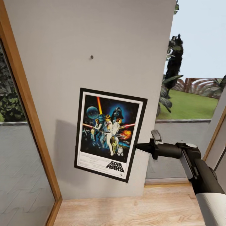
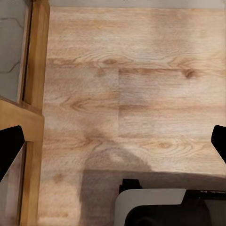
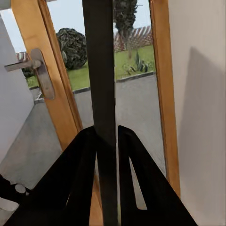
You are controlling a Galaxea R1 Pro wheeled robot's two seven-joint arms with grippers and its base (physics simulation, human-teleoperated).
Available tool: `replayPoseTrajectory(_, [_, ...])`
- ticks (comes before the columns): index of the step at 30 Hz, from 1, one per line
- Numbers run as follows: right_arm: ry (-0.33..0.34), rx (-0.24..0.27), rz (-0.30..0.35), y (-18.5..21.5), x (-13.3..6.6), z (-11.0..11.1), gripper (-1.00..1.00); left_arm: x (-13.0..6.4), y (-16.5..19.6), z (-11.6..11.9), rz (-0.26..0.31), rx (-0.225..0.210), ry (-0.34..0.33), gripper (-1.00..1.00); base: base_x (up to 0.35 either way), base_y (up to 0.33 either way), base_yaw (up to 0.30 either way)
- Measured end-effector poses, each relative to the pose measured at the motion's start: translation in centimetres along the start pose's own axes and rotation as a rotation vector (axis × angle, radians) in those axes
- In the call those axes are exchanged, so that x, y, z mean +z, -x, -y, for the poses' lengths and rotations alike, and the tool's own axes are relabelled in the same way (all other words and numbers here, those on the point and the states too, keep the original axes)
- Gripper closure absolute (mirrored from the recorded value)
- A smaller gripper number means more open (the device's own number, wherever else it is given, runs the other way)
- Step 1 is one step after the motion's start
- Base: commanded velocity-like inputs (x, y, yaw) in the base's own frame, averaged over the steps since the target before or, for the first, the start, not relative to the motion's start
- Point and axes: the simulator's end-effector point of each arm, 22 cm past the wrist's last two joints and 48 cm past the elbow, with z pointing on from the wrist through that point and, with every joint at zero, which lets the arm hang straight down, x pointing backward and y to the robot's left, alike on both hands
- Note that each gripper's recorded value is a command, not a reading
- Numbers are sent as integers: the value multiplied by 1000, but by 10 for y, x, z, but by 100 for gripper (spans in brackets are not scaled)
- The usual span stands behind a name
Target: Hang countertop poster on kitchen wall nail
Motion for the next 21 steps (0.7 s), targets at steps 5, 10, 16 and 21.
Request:
replayPoseTrajectory(5, [23,-4,5,39,8,-11,100,0,0,0,1,0,1,-100,0,0,0])
replayPoseTrajectory(10, [36,-14,7,82,14,-16,100,0,0,-1,1,0,1,-100,0,0,0])
replayPoseTrajectory(16, [42,-16,7,131,17,-22,100,0,0,-1,1,1,2,-100,0,0,0])
replayPoseTrajectory(21, [35,-83,-57,186,41,-31,100,0,0,-1,2,1,2,-100,0,0,0])
